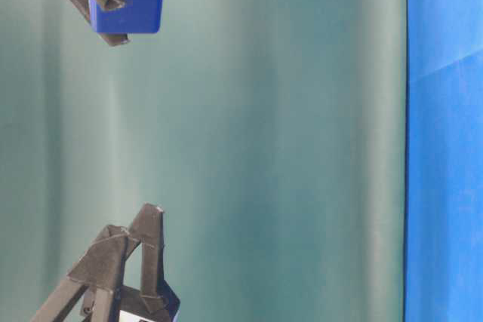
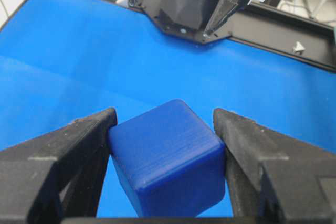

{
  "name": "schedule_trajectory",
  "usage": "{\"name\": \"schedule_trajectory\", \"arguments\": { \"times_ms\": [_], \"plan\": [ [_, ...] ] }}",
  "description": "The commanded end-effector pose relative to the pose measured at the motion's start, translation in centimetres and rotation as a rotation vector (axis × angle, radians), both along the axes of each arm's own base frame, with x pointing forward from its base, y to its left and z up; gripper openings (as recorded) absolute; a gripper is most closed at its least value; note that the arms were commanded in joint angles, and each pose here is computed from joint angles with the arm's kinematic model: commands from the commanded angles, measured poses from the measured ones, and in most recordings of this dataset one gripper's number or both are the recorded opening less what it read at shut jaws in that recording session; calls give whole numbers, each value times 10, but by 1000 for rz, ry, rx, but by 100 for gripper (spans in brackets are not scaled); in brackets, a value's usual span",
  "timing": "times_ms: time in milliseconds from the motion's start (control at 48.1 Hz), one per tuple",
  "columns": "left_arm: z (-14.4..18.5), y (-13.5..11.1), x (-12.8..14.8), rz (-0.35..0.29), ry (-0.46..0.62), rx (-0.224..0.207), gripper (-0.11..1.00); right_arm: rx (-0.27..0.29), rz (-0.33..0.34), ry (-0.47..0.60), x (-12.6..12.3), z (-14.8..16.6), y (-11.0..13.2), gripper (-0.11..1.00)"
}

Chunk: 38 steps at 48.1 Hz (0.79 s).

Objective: Handover the blue block to the right arm after grasping it with the left arm, then place it in the designated position.

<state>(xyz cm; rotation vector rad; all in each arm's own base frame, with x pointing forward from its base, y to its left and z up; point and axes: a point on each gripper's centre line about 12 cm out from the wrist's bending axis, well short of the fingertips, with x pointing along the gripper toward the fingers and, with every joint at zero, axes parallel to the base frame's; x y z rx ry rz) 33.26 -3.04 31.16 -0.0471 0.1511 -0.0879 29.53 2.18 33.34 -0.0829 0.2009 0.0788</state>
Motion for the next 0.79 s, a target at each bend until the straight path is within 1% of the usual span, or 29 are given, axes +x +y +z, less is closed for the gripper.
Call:
{"name": "schedule_trajectory", "arguments": {
  "times_ms": [0,769],
  "plan": [
    [11,-1,-2,-5,-34,-3,93,7,2,-32,-1,10,1,47],
    [10,-2,0,-5,-32,-2,93,5,1,-27,-1,9,0,47]
  ]
}}
